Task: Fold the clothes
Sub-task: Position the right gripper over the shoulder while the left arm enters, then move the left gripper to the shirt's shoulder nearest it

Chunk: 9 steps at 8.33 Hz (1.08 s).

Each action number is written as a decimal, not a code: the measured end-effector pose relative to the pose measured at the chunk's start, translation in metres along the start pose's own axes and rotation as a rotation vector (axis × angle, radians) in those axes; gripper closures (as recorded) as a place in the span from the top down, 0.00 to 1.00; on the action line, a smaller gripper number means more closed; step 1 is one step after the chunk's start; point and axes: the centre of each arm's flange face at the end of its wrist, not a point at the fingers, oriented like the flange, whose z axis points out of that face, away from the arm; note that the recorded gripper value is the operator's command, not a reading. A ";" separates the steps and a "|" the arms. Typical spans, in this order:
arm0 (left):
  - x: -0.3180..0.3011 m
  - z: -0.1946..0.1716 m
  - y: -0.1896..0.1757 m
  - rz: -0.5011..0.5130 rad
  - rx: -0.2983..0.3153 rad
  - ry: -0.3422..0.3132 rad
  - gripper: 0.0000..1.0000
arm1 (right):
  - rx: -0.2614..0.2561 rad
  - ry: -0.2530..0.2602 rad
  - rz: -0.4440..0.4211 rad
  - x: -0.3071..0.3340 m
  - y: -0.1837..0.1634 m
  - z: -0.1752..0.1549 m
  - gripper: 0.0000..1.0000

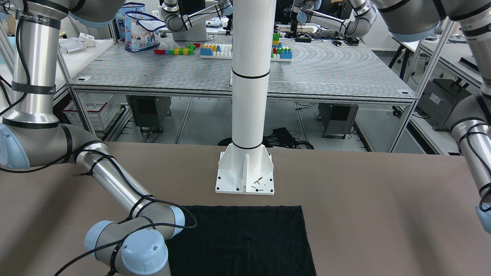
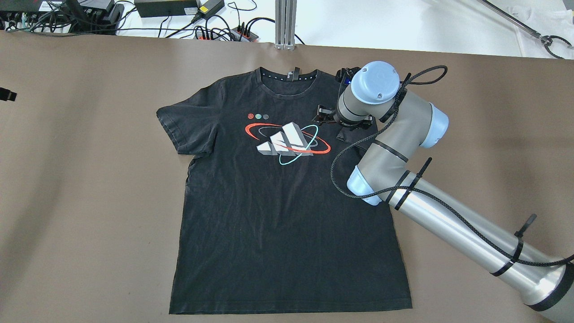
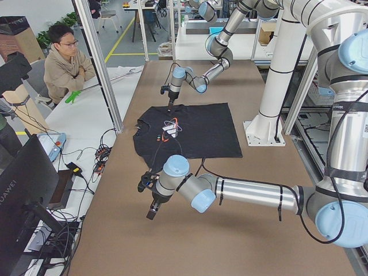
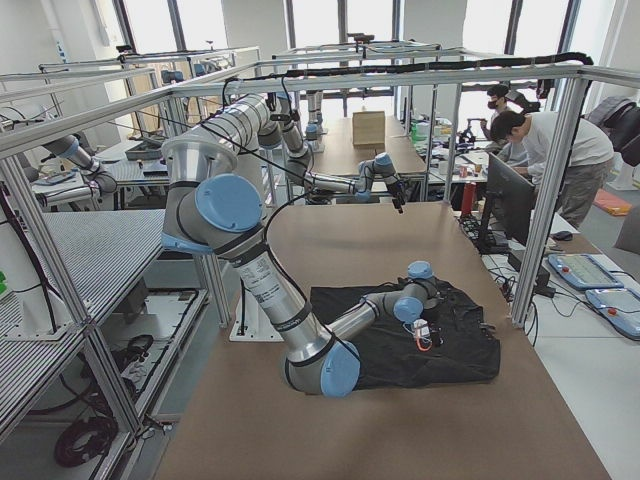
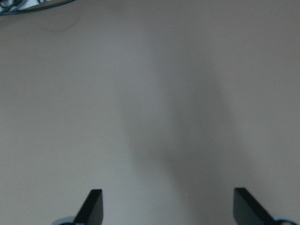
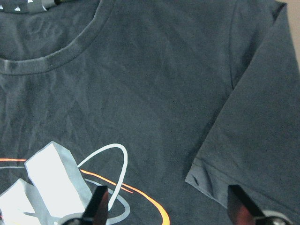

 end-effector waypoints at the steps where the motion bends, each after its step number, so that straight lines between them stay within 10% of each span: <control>1: 0.032 0.020 -0.019 -0.007 -0.025 0.057 0.78 | 0.001 -0.004 -0.001 0.003 0.002 -0.002 0.95; 5: 0.151 0.093 -0.069 -0.029 -0.103 0.168 0.49 | 0.006 -0.017 -0.004 0.017 0.011 -0.011 0.95; 9: 0.204 0.156 -0.082 -0.033 -0.116 0.224 0.43 | 0.007 -0.020 -0.005 0.020 0.013 -0.012 0.95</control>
